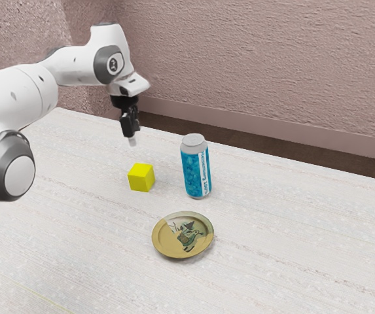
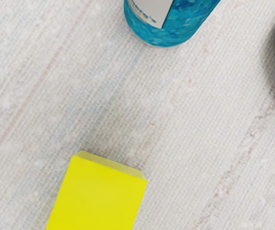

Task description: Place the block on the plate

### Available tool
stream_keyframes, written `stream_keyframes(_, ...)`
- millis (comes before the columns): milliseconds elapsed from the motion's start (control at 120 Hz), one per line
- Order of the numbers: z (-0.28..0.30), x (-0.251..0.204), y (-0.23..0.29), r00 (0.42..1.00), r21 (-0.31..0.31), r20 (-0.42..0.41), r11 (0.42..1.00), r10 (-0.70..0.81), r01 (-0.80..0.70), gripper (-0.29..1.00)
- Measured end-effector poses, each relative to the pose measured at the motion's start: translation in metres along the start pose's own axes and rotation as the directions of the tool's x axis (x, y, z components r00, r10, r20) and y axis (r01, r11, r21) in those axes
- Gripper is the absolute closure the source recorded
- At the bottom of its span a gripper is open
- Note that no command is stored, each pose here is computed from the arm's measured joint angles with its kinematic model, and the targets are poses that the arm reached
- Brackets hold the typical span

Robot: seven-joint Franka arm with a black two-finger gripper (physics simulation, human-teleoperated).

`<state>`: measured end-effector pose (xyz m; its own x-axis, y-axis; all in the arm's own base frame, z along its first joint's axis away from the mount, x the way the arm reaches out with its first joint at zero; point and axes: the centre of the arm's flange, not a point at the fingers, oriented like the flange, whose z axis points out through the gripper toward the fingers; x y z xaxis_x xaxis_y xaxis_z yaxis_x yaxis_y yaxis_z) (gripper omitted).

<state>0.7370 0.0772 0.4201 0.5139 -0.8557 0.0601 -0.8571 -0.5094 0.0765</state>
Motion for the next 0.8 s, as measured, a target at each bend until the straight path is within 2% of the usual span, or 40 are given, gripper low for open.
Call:
stream_keyframes(308, 0.062, -0.012, -0.018, 0.996, -0.031, -0.028, 0.996, 0.081, -0.082, 0.00)
stream_keyframes(800, 0.107, -0.022, -0.032, 0.986, -0.041, -0.061, 0.987, 0.152, -0.155, 0.00)
